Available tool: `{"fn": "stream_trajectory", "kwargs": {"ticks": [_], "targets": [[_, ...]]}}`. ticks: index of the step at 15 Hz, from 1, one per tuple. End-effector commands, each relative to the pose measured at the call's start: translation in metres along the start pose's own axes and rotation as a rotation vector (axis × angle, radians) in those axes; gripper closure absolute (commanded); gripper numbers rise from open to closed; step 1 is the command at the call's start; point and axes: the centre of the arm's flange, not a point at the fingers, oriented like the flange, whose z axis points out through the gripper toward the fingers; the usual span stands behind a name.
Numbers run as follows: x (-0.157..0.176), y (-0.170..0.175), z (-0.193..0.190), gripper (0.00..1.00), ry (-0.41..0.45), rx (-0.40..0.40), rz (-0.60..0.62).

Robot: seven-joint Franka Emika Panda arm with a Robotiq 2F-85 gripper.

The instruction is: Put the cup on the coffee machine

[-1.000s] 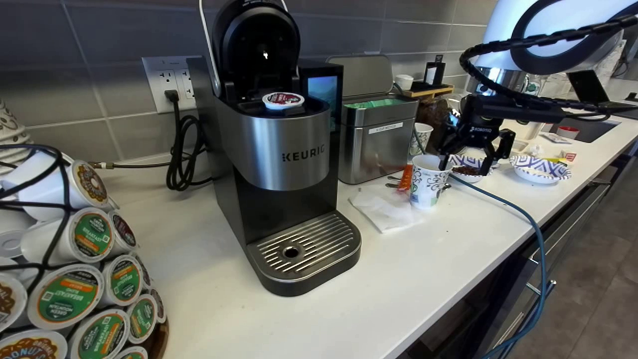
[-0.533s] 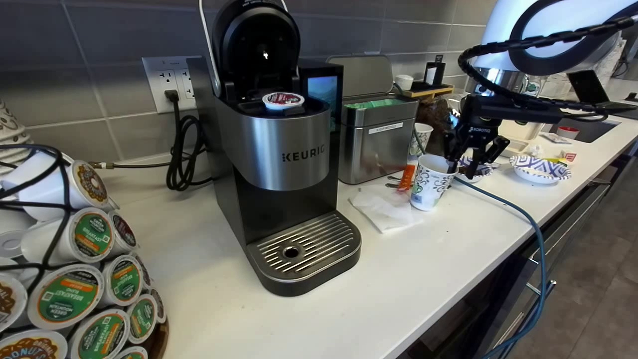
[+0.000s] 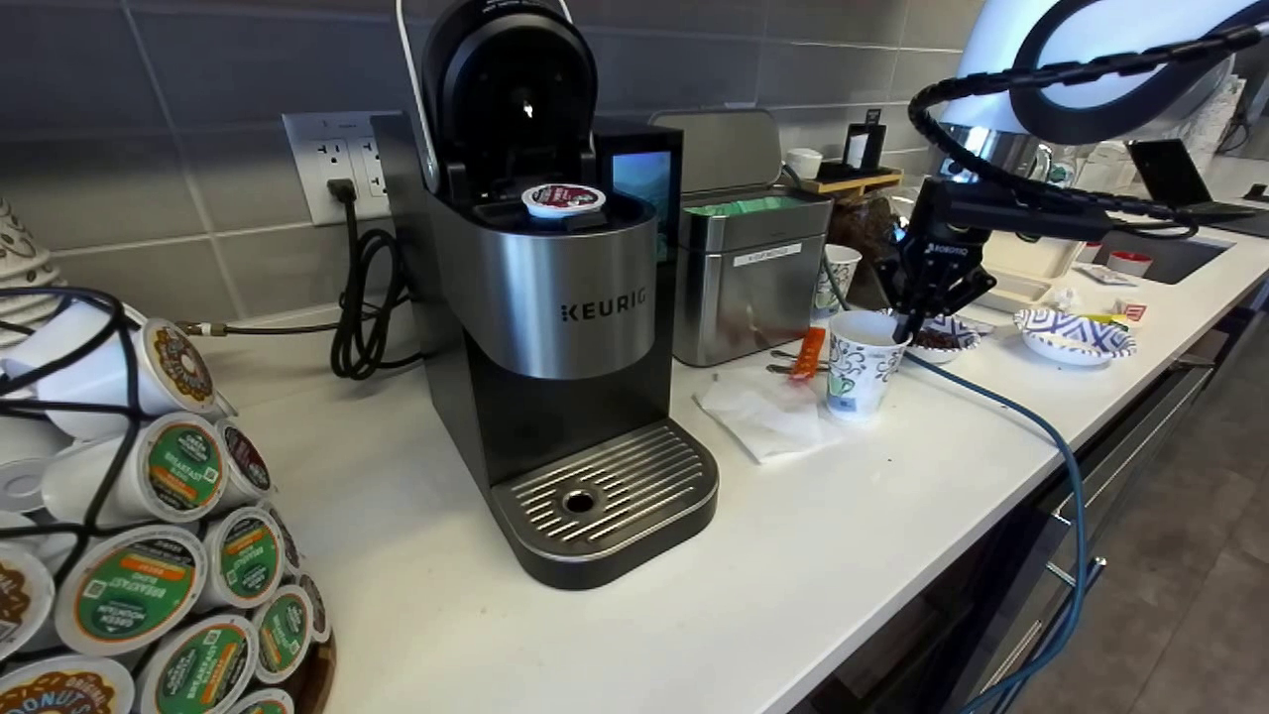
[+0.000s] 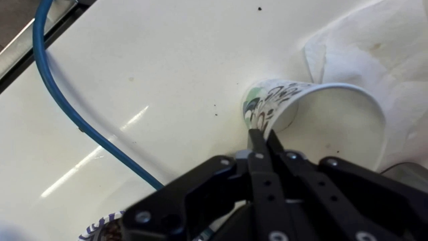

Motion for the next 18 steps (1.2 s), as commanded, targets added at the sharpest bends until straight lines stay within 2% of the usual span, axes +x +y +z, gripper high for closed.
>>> {"fn": "stream_trajectory", "kwargs": {"ticks": [1, 8, 11, 15, 18], "targets": [[-0.003, -0.005, -0.012, 0.99, 0.033, 0.028, -0.006], [-0.036, -0.004, -0.079, 0.99, 0.063, 0.074, -0.171], [-0.054, -0.009, -0.096, 0.99, 0.065, 0.085, -0.291], [-0.083, -0.034, -0.111, 0.99, 0.049, 0.09, -0.489], [-0.108, -0.067, -0.115, 0.99, 0.022, 0.046, -0.654]]}}
